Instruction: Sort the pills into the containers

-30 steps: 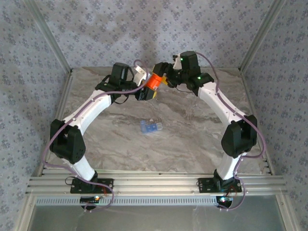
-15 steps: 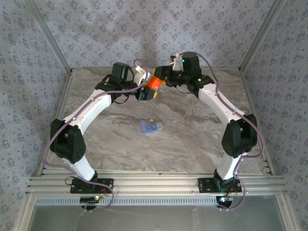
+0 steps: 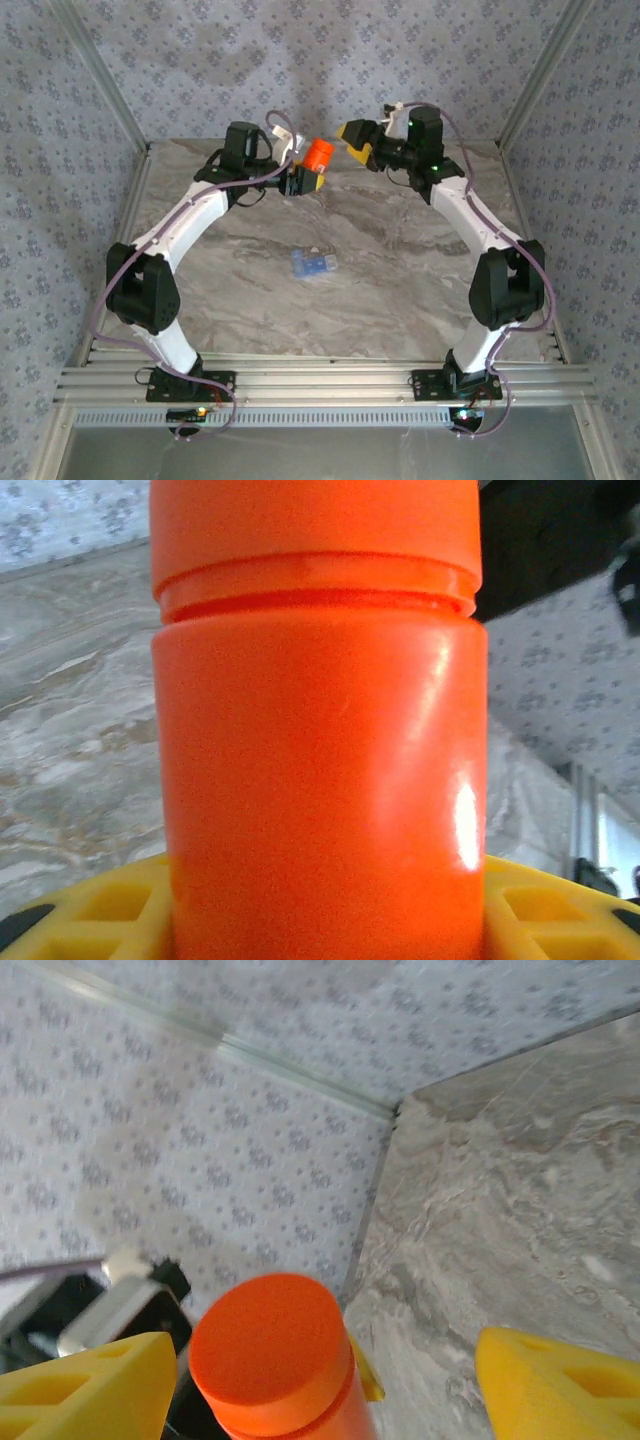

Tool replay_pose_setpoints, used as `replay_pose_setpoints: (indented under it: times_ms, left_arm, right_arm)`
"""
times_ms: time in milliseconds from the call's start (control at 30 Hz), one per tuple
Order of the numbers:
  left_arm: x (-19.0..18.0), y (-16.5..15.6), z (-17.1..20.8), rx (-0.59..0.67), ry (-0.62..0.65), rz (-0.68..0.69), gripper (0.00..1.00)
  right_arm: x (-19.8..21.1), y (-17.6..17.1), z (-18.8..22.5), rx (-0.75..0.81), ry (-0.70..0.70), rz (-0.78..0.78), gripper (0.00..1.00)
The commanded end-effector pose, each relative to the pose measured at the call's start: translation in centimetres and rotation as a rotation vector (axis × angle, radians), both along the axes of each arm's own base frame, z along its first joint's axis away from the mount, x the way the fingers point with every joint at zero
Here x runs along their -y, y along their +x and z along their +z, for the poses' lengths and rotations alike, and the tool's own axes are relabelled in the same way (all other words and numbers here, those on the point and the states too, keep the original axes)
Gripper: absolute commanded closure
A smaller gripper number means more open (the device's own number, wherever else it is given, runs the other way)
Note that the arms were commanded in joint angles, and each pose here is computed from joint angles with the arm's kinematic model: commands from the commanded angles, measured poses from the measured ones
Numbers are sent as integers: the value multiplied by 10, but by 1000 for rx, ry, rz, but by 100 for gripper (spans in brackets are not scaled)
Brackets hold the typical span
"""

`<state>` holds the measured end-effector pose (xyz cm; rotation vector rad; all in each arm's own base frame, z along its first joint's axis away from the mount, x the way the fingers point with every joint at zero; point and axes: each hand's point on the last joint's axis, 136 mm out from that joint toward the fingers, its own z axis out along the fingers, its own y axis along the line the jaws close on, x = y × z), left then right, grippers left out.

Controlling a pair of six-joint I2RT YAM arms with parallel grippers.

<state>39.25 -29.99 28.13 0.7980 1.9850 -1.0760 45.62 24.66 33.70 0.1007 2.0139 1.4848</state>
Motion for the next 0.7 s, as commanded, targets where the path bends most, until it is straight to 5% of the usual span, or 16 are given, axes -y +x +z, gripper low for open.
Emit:
replay_pose_setpoints:
  times_ms: [0,667]
  left_arm:
    - [-4,-3,22,156,97,22,100]
    - [5,-16,6,190,193,-8,100]
  right_arm:
    - [19,-2,2,-105,-18,-128,21]
    - [-31,-25,-15,-156,-132,-57,22]
